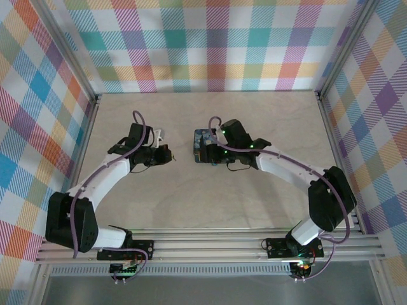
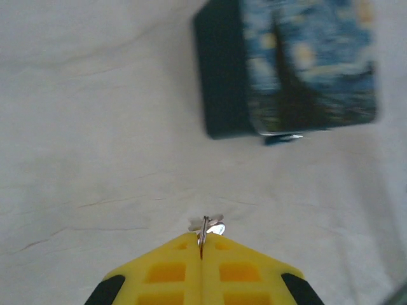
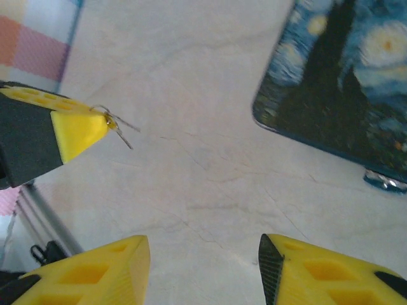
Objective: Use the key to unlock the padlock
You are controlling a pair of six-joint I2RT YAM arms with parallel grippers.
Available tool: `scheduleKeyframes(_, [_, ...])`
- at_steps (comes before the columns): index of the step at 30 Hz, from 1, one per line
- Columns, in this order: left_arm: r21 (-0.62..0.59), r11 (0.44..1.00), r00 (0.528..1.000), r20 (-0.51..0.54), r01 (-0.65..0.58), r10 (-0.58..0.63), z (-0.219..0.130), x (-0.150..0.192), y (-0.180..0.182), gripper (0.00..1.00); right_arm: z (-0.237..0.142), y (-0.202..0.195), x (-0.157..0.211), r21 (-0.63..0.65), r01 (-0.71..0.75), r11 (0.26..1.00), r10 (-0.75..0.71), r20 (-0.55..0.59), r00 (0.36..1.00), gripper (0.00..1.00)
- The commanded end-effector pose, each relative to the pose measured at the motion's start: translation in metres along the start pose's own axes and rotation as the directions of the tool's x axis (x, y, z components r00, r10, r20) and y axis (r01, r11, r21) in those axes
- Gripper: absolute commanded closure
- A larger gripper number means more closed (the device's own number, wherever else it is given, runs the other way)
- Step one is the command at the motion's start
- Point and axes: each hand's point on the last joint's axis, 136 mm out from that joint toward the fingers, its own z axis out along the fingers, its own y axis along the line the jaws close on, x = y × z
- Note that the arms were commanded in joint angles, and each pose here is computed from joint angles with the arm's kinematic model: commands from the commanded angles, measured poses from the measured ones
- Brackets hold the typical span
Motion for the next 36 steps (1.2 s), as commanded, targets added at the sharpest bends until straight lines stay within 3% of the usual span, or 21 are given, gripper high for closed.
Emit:
scheduleKeyframes(1, [0.21, 0.969, 0.991, -0.019, -0.129, 0.136, -0.019, 0.0, -0.048, 1.0, -0.024, 0.053, -0.013, -0.232, 0.215, 0.949, -0.208, 0.053, 0.977, 0.47])
scheduleKeyframes(6, [0.327, 0.915, 0.967, -0.017, -0.236, 0.256, -0.045, -0.002, -0.08, 1.0, -0.043, 0.062, -0.012, -0.238, 0.417, 0.877, -0.404, 0.102, 0.909, 0.38])
scheduleKeyframes(14, [0.41, 0.883, 0.957, -0.072, -0.229, 0.282, -0.056, 0.002, -0.097, 1.0, -0.054, 0.084, -0.005, -0.337, 0.609, 0.718, -0.552, 0.257, 0.793, 0.33])
scheduleKeyframes(22, [0.445, 0.87, 0.955, -0.097, -0.21, 0.28, -0.057, 0.01, -0.101, 1.0, -0.041, 0.089, -0.008, -0.369, 0.661, 0.653, -0.604, 0.272, 0.749, 0.3])
scheduleKeyframes(36, [0.466, 0.869, 0.955, -0.146, -0.163, 0.258, -0.063, 0.016, -0.106, 1.0, -0.016, 0.114, -0.005, -0.461, 0.753, 0.469, -0.691, 0.34, 0.638, 0.25])
